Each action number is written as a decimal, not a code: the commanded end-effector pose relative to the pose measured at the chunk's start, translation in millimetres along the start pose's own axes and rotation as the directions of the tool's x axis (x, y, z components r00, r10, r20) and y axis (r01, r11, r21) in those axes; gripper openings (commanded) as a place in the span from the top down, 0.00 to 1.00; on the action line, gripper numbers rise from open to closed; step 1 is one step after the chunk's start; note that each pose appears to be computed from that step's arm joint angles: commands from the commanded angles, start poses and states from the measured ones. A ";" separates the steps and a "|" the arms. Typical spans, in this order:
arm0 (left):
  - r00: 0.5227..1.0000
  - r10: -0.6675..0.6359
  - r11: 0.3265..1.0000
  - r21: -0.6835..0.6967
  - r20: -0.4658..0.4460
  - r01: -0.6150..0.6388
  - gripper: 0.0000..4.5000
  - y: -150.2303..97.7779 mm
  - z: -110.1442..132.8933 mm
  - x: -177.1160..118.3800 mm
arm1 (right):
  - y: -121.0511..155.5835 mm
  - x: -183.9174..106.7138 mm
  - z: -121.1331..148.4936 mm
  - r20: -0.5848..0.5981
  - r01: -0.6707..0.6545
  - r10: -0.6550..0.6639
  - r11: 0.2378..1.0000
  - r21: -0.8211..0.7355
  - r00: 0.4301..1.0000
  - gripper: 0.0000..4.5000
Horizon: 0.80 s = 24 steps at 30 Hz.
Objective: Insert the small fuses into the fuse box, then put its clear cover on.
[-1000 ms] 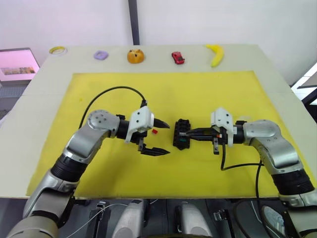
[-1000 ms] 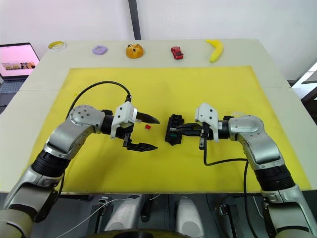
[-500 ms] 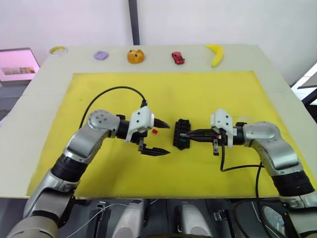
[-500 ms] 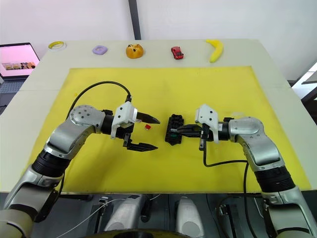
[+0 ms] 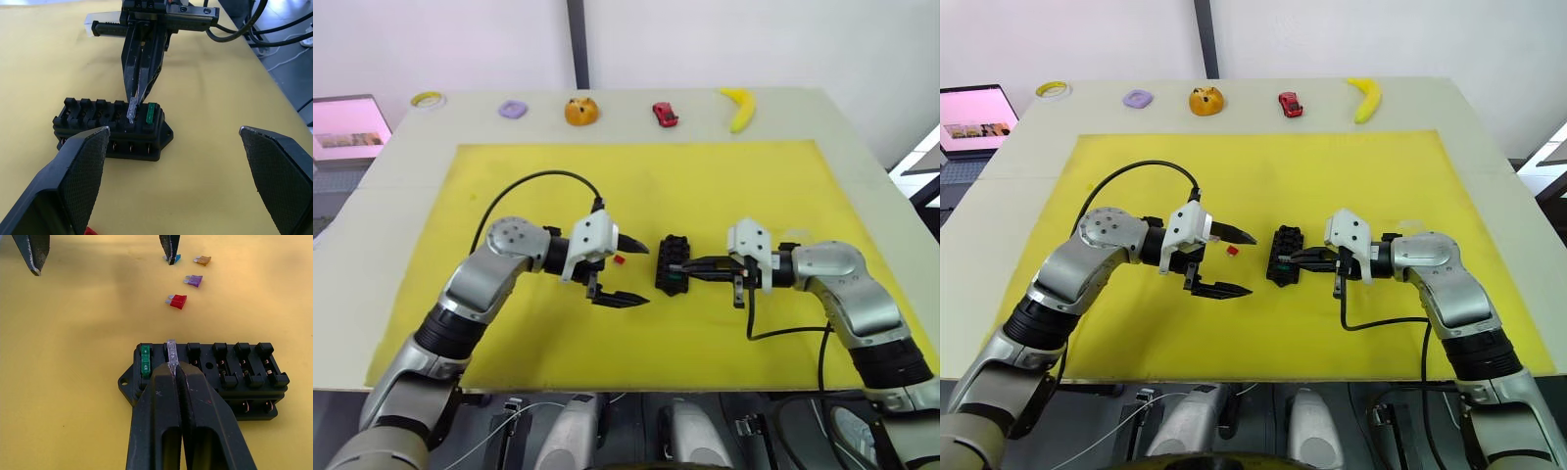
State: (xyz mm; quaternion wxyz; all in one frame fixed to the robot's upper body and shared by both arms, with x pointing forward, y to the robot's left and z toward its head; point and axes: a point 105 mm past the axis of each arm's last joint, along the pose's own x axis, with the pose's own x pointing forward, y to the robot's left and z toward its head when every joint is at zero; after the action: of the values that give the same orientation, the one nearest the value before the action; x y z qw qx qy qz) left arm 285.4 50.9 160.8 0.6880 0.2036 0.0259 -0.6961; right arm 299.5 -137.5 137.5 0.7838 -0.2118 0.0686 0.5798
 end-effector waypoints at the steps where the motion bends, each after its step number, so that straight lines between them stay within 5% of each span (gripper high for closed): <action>1: 1.000 0.004 0.999 0.050 0.018 -0.005 0.01 2.6 11.7 -1.3 | -1.4 0.6 8.5 0.027 0.007 -0.006 1.000 -0.027 1.000 1.00; 24: 1.000 0.006 0.999 0.053 0.022 -0.008 0.01 3.7 12.2 -0.2 | -0.2 2.9 -1.9 -0.041 0.016 -0.018 0.999 -0.049 0.999 1.00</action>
State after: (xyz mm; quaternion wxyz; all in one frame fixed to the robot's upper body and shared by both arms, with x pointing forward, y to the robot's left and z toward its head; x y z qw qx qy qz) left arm 285.5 49.6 160.7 0.6879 0.2013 0.0247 -0.6969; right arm 301.2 -137.5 135.7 0.7845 -0.2252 0.0694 0.5736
